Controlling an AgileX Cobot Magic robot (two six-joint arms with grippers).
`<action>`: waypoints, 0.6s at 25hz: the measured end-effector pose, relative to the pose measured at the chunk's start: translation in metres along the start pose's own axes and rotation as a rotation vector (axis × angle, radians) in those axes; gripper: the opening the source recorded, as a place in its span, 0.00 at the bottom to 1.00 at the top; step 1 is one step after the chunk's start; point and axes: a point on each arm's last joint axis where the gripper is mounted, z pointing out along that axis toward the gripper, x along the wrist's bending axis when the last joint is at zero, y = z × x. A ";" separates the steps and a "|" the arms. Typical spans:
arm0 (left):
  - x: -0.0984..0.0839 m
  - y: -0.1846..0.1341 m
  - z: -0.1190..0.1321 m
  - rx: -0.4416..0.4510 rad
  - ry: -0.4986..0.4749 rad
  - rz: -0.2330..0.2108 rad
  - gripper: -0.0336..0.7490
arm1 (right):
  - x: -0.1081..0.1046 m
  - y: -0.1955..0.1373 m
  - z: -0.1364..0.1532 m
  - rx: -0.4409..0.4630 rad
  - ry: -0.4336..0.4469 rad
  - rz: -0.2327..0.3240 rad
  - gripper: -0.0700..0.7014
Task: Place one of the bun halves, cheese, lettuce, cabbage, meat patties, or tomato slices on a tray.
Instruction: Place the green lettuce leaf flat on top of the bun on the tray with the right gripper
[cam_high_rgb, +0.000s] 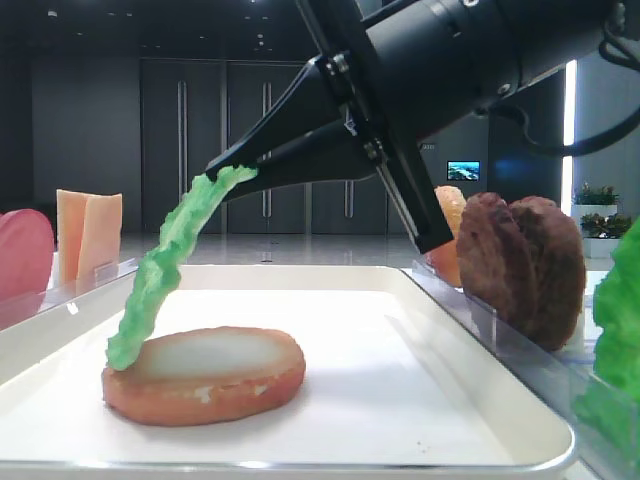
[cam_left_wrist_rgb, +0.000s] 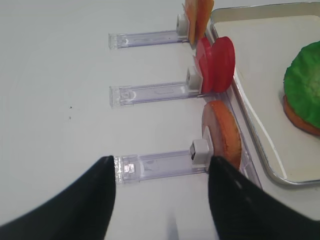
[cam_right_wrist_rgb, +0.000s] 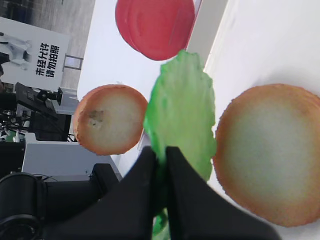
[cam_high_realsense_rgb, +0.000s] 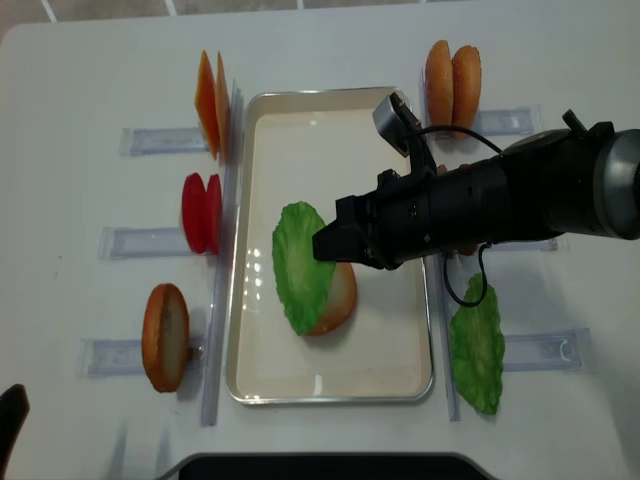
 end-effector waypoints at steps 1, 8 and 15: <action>0.000 0.000 0.000 0.000 0.000 0.000 0.62 | 0.000 0.000 0.000 0.000 -0.001 -0.001 0.12; 0.000 0.000 0.000 0.000 0.000 0.000 0.62 | -0.002 0.000 0.000 -0.001 -0.020 -0.011 0.12; 0.000 0.000 0.000 0.000 0.000 0.000 0.62 | -0.003 -0.001 0.000 0.016 -0.039 -0.034 0.12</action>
